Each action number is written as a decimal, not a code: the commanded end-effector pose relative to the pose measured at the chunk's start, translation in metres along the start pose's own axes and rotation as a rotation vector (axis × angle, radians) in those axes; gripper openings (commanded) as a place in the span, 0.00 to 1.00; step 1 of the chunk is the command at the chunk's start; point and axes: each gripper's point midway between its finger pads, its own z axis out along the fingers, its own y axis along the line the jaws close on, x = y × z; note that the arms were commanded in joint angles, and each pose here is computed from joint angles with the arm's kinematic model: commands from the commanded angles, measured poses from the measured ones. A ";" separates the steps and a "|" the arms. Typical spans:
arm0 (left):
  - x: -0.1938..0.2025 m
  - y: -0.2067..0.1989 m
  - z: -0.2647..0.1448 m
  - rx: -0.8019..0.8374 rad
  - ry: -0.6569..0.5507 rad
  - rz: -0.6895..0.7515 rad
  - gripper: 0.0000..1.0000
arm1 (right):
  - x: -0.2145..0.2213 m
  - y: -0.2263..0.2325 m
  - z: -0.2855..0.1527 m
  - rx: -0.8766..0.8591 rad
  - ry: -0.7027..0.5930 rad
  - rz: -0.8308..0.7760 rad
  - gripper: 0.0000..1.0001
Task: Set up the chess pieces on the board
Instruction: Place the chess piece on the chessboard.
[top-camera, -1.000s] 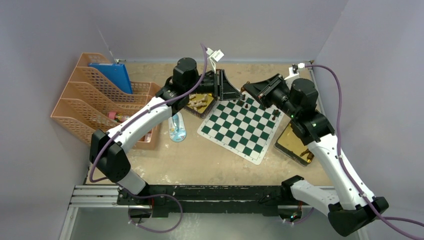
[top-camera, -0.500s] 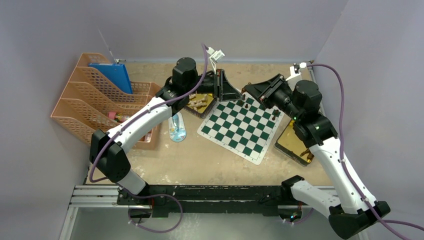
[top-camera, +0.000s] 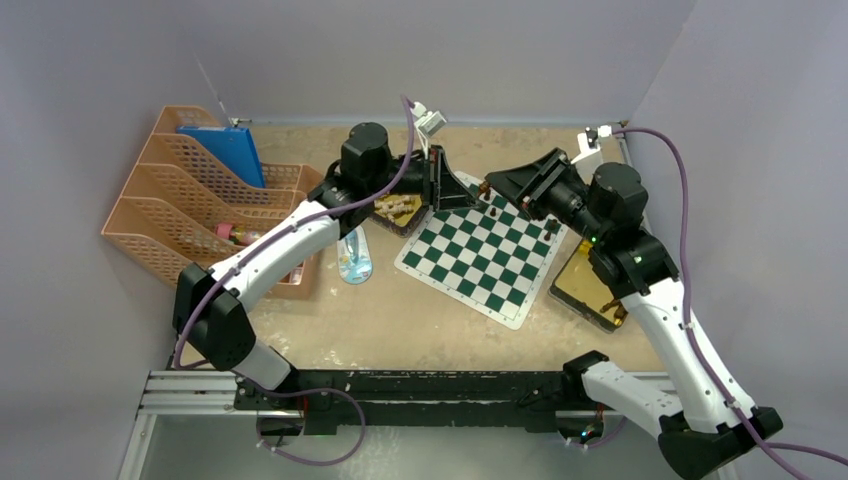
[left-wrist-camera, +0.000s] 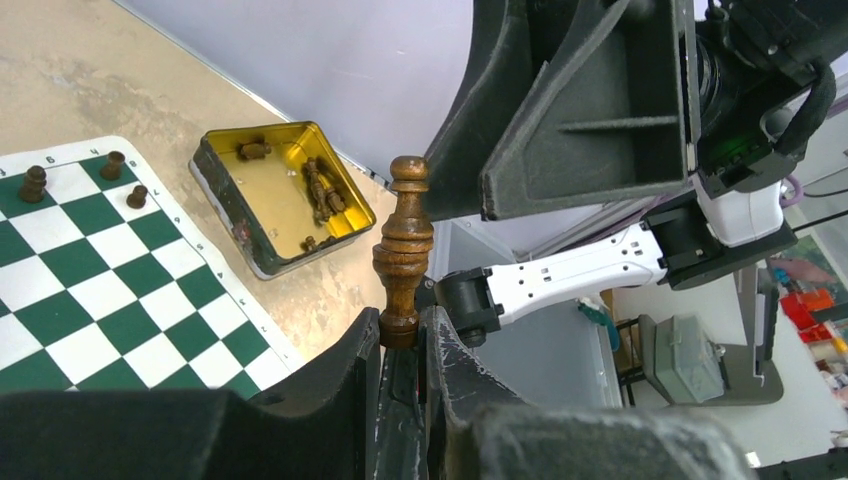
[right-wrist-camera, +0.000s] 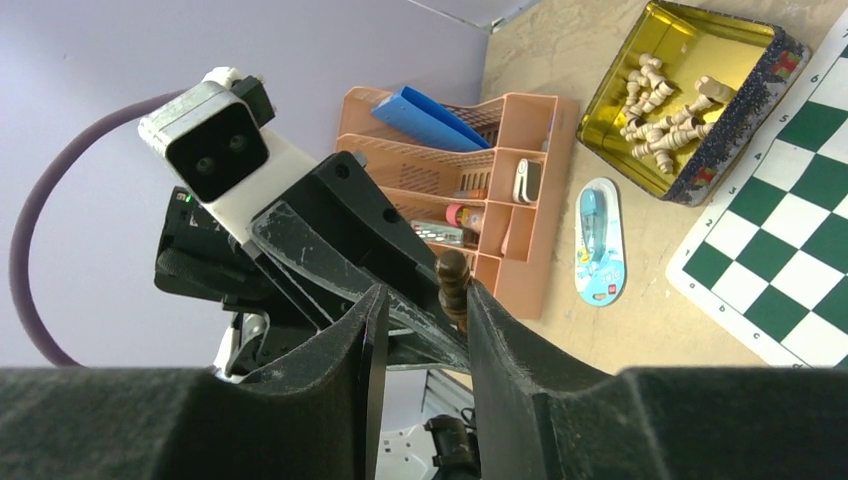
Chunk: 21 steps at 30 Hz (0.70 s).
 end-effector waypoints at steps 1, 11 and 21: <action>-0.010 -0.027 -0.013 0.062 -0.027 0.152 0.00 | -0.001 0.021 -0.008 -0.063 0.008 -0.040 0.37; 0.002 -0.036 -0.023 0.087 0.001 0.207 0.00 | 0.006 0.025 -0.015 -0.053 0.067 -0.082 0.36; 0.005 -0.032 -0.024 0.059 0.013 0.204 0.00 | 0.022 0.022 -0.014 -0.091 0.147 -0.097 0.30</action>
